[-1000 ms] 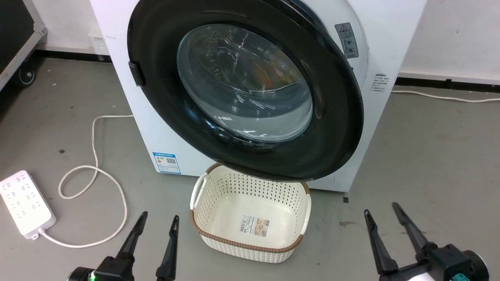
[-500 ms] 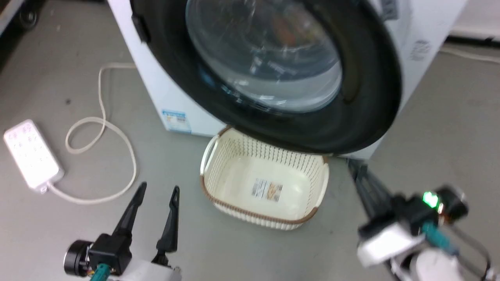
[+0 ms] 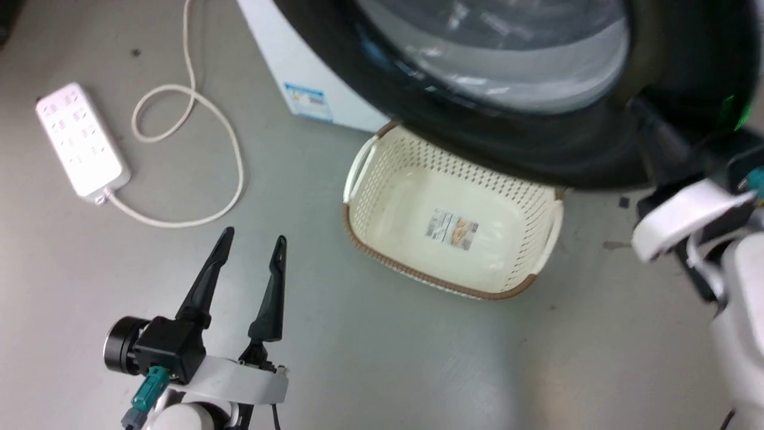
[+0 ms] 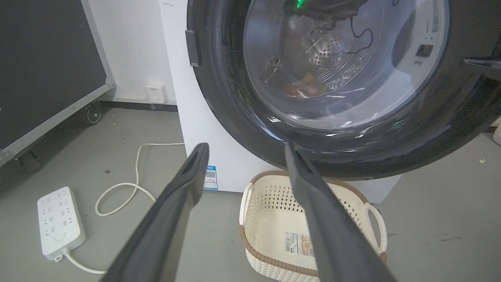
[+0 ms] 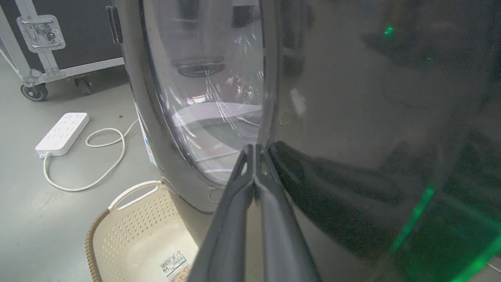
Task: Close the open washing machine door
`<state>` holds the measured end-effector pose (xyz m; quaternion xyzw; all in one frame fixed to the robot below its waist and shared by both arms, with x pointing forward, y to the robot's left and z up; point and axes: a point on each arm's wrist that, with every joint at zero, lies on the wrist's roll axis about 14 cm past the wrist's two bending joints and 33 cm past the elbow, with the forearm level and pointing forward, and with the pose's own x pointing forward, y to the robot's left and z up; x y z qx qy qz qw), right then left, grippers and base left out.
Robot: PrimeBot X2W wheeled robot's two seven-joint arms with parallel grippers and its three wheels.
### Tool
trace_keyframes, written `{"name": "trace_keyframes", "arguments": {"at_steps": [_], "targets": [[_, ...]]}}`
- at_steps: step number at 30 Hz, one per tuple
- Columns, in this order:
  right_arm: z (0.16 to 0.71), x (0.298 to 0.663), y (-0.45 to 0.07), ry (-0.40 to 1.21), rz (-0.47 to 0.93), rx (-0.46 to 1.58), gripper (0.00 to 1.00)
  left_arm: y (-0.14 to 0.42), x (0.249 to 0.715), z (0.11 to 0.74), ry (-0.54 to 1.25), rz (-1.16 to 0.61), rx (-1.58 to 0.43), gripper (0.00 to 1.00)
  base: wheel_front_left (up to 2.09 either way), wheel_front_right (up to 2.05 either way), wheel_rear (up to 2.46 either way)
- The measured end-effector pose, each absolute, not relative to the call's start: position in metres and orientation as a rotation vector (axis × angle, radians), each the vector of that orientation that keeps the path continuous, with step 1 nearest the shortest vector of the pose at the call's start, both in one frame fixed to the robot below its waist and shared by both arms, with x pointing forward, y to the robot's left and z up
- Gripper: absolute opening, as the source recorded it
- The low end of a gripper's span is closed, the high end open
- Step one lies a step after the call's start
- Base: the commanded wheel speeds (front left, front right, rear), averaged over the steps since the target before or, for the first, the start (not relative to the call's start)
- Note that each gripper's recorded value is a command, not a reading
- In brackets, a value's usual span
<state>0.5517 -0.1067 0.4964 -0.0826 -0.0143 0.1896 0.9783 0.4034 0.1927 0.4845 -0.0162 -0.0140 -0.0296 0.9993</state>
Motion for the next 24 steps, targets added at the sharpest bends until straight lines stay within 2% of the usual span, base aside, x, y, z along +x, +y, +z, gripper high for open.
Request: {"name": "trace_keyframes", "arguments": {"at_steps": [11, 24], "targets": [[0.498, 0.622, -0.150, -0.014, 0.228, -0.121, 0.00, 0.204, 0.413, 0.469, 0.011, -0.024, -0.020, 1.00, 0.00, 0.00, 0.00], [0.494, 0.638, -0.158, 0.019, 0.131, -0.003, 0.00, 0.200, 0.420, 0.468, 0.008, -0.041, -0.028, 1.00, 0.00, 0.00, 0.00]]}}
